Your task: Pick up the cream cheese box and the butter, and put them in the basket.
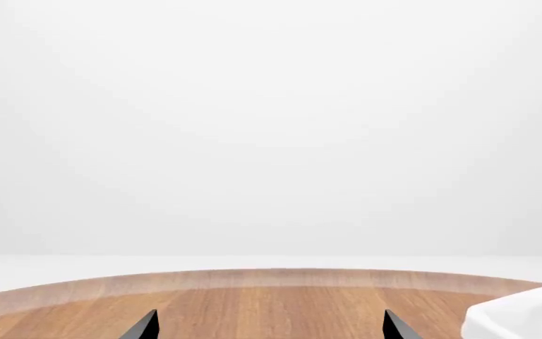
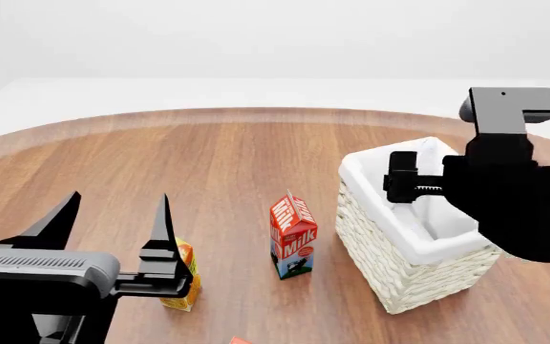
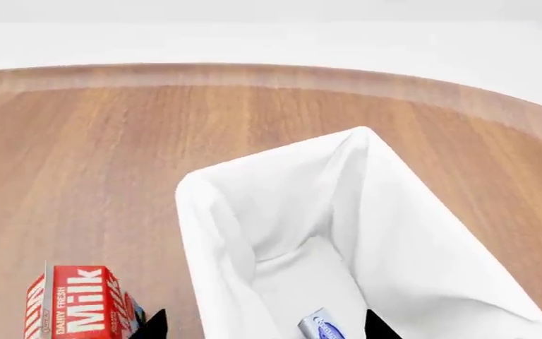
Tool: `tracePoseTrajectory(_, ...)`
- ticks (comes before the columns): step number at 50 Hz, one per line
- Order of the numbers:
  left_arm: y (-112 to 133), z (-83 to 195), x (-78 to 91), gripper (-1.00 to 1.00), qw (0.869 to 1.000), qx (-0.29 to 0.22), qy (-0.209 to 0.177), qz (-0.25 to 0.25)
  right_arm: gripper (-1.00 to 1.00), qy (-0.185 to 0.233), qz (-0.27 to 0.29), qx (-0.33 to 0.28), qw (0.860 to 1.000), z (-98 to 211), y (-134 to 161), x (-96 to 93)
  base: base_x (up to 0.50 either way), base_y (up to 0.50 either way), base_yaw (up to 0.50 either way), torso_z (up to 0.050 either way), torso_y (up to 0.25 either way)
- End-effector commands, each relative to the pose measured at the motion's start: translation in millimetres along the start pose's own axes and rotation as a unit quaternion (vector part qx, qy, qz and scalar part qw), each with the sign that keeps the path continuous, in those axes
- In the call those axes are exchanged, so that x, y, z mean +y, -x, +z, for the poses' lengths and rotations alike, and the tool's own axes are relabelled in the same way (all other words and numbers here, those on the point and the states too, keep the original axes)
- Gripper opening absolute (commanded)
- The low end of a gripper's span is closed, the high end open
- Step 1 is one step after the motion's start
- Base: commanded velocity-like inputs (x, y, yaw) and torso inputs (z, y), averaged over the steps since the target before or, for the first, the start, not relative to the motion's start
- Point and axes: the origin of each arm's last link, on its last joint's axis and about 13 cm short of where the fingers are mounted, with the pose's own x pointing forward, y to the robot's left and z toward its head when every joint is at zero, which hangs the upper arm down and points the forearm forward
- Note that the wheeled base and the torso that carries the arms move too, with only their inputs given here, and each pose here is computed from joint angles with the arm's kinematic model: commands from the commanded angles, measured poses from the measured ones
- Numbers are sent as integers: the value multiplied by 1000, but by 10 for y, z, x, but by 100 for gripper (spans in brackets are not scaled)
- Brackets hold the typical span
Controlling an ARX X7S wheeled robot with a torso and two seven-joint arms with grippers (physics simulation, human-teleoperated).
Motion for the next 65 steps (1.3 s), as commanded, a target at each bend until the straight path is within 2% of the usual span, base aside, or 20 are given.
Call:
tracePoseTrajectory(1,-3,4,-2,100,1000,0,-1,0,100,28,43,-46,998,-87,442,100,0,0,0,0,0)
tracePoseTrajectory(10,-2,0,4,100,1000,-1,0,-1,100,50,85,-60,993,-204,675,215,0,0,0,0,0)
tracePoseTrajectory(30,-5,18,21,100,1000,-2,1,2,100,114,164,-67,977,-397,947,344,0,0,0,0,0)
tracePoseTrajectory(49,-13,19,18,100,1000,-3,1,2,100,168,220,-46,960,-601,1067,388,0,0,0,0,0)
tracePoseTrajectory(54,-12,5,19,100,1000,-2,0,3,100,192,244,-42,950,-660,1097,400,0,0,0,0,0)
tracePoseTrajectory(65,-10,-4,19,100,1000,-2,-1,1,100,205,262,-37,942,-705,1101,410,0,0,0,0,0)
